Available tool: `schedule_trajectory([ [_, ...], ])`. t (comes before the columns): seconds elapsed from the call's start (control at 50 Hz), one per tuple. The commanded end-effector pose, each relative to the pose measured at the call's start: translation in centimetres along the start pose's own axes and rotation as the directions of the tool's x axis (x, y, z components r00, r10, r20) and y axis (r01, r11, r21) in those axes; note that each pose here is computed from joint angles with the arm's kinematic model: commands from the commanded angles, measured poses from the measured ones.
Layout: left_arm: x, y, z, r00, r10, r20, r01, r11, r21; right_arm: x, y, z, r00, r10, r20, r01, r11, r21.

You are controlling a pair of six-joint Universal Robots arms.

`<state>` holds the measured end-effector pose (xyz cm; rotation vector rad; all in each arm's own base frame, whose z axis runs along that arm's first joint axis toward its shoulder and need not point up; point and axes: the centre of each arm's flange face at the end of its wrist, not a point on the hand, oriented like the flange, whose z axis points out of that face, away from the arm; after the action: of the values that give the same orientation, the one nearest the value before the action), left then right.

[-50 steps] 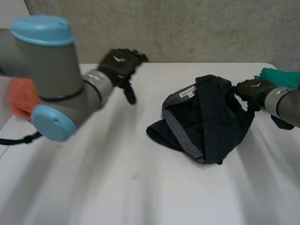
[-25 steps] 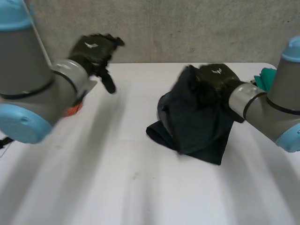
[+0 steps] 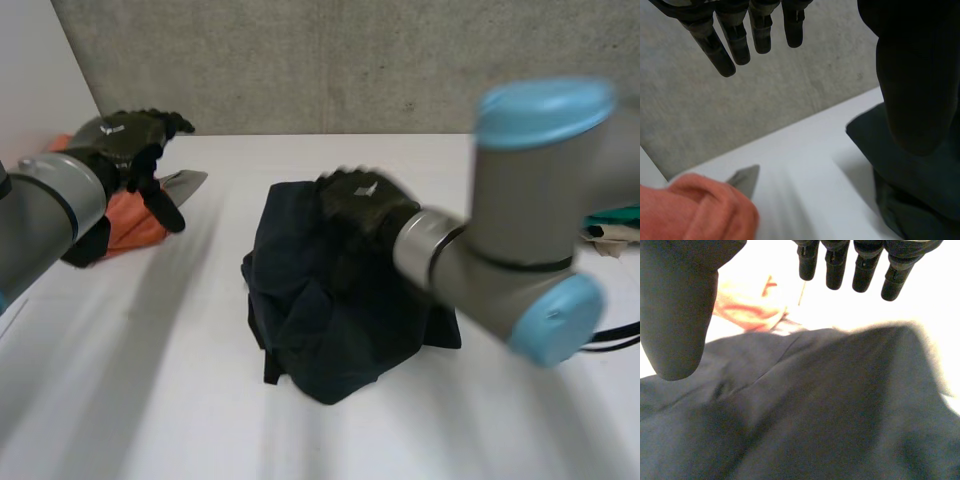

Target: Fold the laundry.

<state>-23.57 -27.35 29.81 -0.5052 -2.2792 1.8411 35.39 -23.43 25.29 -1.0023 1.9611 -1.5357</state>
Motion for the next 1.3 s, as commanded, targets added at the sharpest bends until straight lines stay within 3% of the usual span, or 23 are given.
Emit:
schedule_trajectory([
  [0.02,1.7,1.8,-1.8,0.997,-0.044,-0.056,0.039,0.996,-0.084,4.3,-3.4,-3.2,0.997,-0.032,-0.073,0.037,0.997,0.072],
  [0.32,7.7,8.4,0.6,0.967,-0.047,-0.251,-0.022,0.964,-0.266,9.3,0.0,-4.9,0.982,-0.049,-0.184,0.044,0.999,-0.032],
  [0.5,11.4,11.6,2.1,0.948,-0.045,-0.316,-0.054,0.953,-0.298,10.5,3.3,-4.6,0.971,-0.095,-0.219,0.081,0.994,-0.069],
  [0.58,12.1,12.2,3.2,0.956,-0.028,-0.293,-0.054,0.962,-0.269,10.9,4.0,-4.1,0.969,-0.102,-0.226,0.087,0.993,-0.074],
  [0.62,11.7,11.3,3.8,0.968,-0.016,-0.25,-0.044,0.972,-0.23,11.0,4.0,-3.9,0.968,-0.105,-0.227,0.09,0.993,-0.073],
  [0.7,8.6,5.8,5.6,1.0,-0.007,-0.022,0.006,0.999,-0.042,11.2,3.8,-3.7,0.967,-0.11,-0.23,0.098,0.993,-0.065],
  [0.72,6.9,2.7,5.8,0.997,-0.029,0.069,0.026,0.998,0.054,11.1,3.7,-3.7,0.967,-0.109,-0.23,0.098,0.993,-0.06],
  [0.78,4.5,-3.8,5.0,0.985,-0.082,0.152,0.041,0.966,0.255,11.3,3.3,-3.6,0.966,-0.109,-0.236,0.1,0.994,-0.049],
  [0.84,3.6,-8.4,4.0,0.984,-0.094,0.149,0.026,0.915,0.403,11.5,3.1,-3.6,0.964,-0.106,-0.243,0.099,0.994,-0.039],
  [0.86,3.5,-11.0,3.3,0.987,-0.087,0.135,0.01,0.871,0.492,11.6,3.0,-3.6,0.964,-0.101,-0.246,0.095,0.995,-0.035],
  [0.96,4.7,-15.6,1.5,0.997,-0.04,0.06,-0.009,0.756,0.654,12.4,3.0,-3.7,0.958,-0.09,-0.272,0.084,0.996,-0.035],
  [1.0,6.2,-15.5,1.3,1.0,0.001,0.017,-0.012,0.752,0.659,13.0,3.0,-3.8,0.954,-0.087,-0.286,0.079,0.996,-0.038],
  [1.1,10.6,-10.7,3.4,0.991,0.091,-0.096,-0.022,0.832,0.555,14.3,3.3,-3.8,0.946,-0.086,-0.314,0.076,0.996,-0.043],
  [1.12,11.5,-9.5,3.7,0.986,0.108,-0.128,-0.025,0.85,0.526,14.5,3.3,-3.8,0.944,-0.086,-0.32,0.076,0.996,-0.045],
  [1.14,13.8,-6.7,4.0,0.965,0.148,-0.215,-0.033,0.886,0.462,15.0,3.3,-3.7,0.941,-0.087,-0.329,0.076,0.996,-0.044],
  [1.2,16.8,-2.1,3.9,0.916,0.199,-0.349,-0.07,0.934,0.351,15.8,3.3,-3.6,0.935,-0.087,-0.344,0.077,0.996,-0.043],
  [1.22,18.6,1.0,3.4,0.868,0.223,-0.445,-0.105,0.956,0.274,16.3,3.5,-3.6,0.931,-0.084,-0.356,0.072,0.996,-0.047],
  [1.28,20.7,5.8,2.7,0.795,0.244,-0.555,-0.18,0.969,0.169,17.4,3.8,-3.4,0.922,-0.083,-0.379,0.067,0.996,-0.055],
  [1.3,21.0,6.6,2.6,0.786,0.251,-0.565,-0.2,0.968,0.153,17.6,3.9,-3.4,0.92,-0.083,-0.384,0.066,0.996,-0.058],
])
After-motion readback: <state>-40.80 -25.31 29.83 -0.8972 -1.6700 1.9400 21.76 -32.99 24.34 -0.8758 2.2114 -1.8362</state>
